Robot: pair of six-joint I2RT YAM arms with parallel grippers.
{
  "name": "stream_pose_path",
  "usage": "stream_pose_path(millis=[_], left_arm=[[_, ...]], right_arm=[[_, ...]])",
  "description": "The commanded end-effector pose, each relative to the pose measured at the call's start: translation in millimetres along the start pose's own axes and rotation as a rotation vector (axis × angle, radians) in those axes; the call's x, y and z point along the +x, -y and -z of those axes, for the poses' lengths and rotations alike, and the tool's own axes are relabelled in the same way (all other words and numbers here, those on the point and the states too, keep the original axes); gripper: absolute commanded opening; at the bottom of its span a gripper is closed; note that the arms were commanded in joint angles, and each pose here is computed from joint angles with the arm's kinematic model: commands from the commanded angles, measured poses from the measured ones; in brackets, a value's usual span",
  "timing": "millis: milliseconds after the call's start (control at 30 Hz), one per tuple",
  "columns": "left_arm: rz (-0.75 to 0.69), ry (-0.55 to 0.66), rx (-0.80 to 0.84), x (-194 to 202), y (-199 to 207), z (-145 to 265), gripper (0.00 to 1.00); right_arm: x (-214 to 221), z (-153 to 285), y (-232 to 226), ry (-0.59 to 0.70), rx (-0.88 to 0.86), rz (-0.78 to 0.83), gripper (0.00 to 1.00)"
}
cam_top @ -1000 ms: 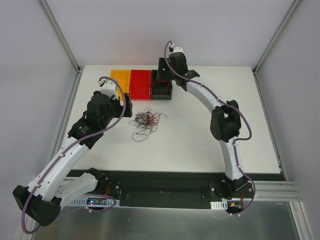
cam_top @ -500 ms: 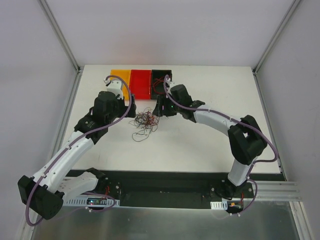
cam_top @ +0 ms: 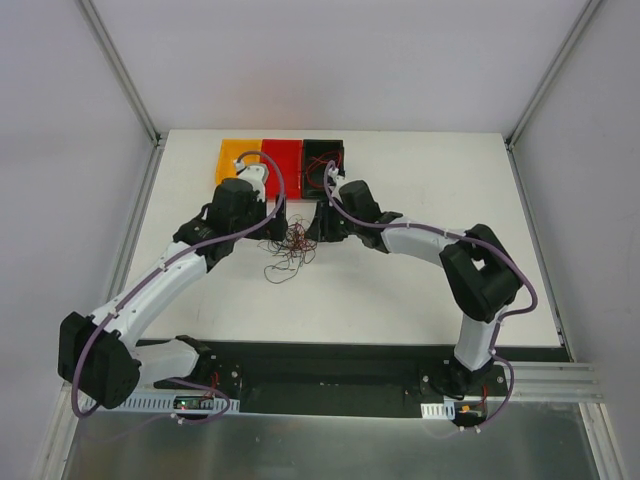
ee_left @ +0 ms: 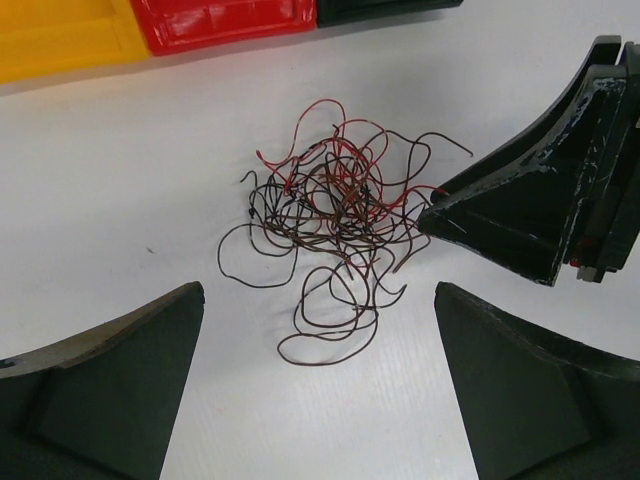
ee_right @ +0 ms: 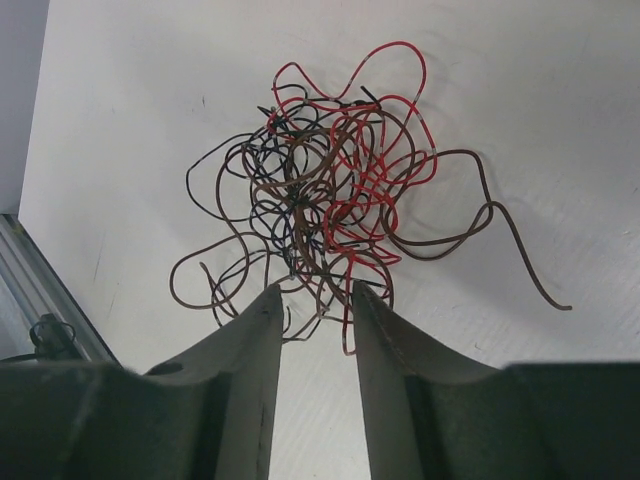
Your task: Untangle the cables
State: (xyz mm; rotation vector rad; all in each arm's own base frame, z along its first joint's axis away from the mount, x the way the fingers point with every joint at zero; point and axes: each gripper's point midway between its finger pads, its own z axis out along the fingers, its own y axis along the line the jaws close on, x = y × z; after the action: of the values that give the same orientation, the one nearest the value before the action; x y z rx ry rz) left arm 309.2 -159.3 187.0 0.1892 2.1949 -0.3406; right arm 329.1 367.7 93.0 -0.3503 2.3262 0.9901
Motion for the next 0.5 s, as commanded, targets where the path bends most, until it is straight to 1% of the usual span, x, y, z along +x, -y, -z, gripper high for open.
stream_pose_path(millis=[0,100,133,200,333,467], left_arm=[[0.039,-0.036,0.042,-3,12,-10,0.99],[0.049,-0.122,0.037,11,13,-24,0.99],[0.053,-0.142,0.034,15,14,-29,0.99],[0.066,-0.192,0.069,24,21,-37,0.99],[0.079,-0.301,0.113,45,31,-57,0.99],[0.118,-0.423,0.151,72,40,-79,0.99]], right_arm=[[-13,0,-13,0.047,-0.038,0.012,0.32],[-10,7,-15,0.053,-0.048,-0.001,0.08],[-8,11,-18,0.058,-0.060,-0.007,0.02],[-7,23,-25,0.081,-0.089,-0.020,0.00],[4,41,-45,0.093,-0.170,-0.042,0.00],[16,55,-66,0.095,-0.238,-0.027,0.01]])
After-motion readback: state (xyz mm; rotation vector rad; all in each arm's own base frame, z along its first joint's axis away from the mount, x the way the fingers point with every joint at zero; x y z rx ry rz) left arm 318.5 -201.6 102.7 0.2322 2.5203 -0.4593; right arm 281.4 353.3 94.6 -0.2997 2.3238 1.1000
